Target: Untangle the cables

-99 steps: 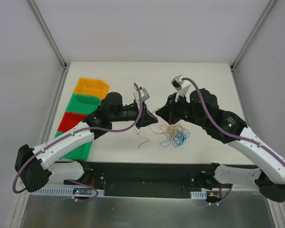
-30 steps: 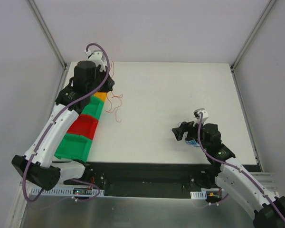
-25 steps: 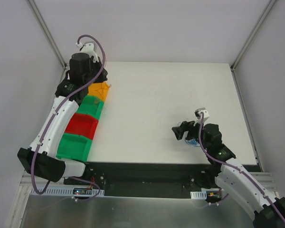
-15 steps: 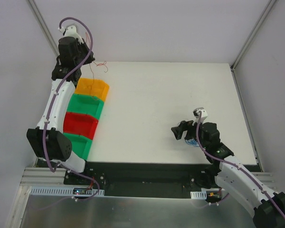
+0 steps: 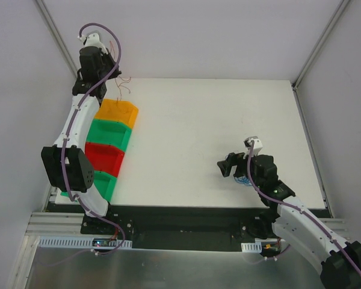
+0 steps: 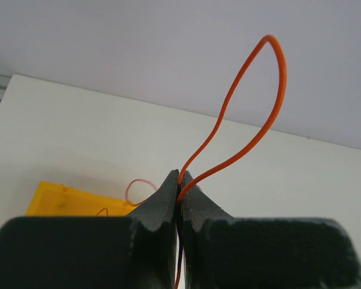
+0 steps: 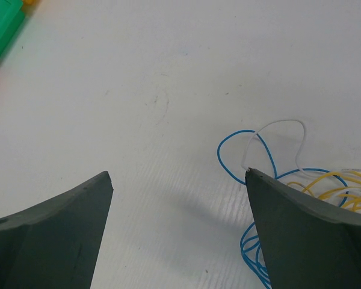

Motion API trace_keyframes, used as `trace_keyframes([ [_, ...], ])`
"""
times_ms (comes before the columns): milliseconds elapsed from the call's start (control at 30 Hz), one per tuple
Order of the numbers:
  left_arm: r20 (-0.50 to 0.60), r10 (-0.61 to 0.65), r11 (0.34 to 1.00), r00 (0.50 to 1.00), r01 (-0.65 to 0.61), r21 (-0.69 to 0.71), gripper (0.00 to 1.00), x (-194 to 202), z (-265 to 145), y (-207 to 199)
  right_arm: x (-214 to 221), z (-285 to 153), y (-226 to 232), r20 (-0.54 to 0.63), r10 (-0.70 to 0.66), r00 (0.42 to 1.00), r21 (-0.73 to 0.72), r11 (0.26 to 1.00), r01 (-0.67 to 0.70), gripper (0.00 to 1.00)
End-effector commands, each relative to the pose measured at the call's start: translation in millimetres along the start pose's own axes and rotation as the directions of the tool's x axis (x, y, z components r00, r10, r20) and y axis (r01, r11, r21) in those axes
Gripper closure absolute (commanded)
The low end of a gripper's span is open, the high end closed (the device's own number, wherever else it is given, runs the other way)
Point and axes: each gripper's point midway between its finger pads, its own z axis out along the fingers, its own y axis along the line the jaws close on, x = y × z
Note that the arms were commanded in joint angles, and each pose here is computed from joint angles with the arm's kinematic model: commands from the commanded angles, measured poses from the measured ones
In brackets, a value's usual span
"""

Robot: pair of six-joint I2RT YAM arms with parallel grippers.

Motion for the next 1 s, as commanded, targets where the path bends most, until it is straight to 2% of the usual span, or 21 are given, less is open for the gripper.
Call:
trace_keyframes([
  [0, 0.009, -0.021, 0.997, 1.000, 0.021, -0.074, 1.00, 13.3, 0.8, 43.4, -18.4, 0.7, 4.0, 0.061, 0.001, 0.998, -0.005, 1.000, -0.001, 0.05],
  [300, -0.083, -0.014, 0.989, 0.996, 0.002, -0.146, 1.00, 79.4, -4.3, 86.0, -15.0, 0.0, 0.1, 0.063, 0.005, 0.998, 0.010, 1.000, -0.005, 0.05],
  [567, -0.077, 0.028, 0.974, 0.997, -0.045, -0.224, 1.00, 85.1, -27.9, 108.6, -17.1, -0.4, 3.4, 0.066, 0.010, 0.998, -0.004, 1.000, -0.010, 0.05],
  [733, -0.017, 0.029, 0.966, 0.999, -0.032, -0.256, 1.00, 81.6, -43.0, 119.6, -16.0, -1.6, 0.4, 0.073, 0.007, 0.997, 0.008, 1.000, -0.008, 0.05],
  [967, -0.048, 0.012, 0.950, 0.999, -0.027, -0.311, 1.00, 86.5, -41.7, 130.9, -14.5, 1.4, 2.9, 0.058, 0.009, 0.998, -0.005, 1.000, -0.009, 0.05],
])
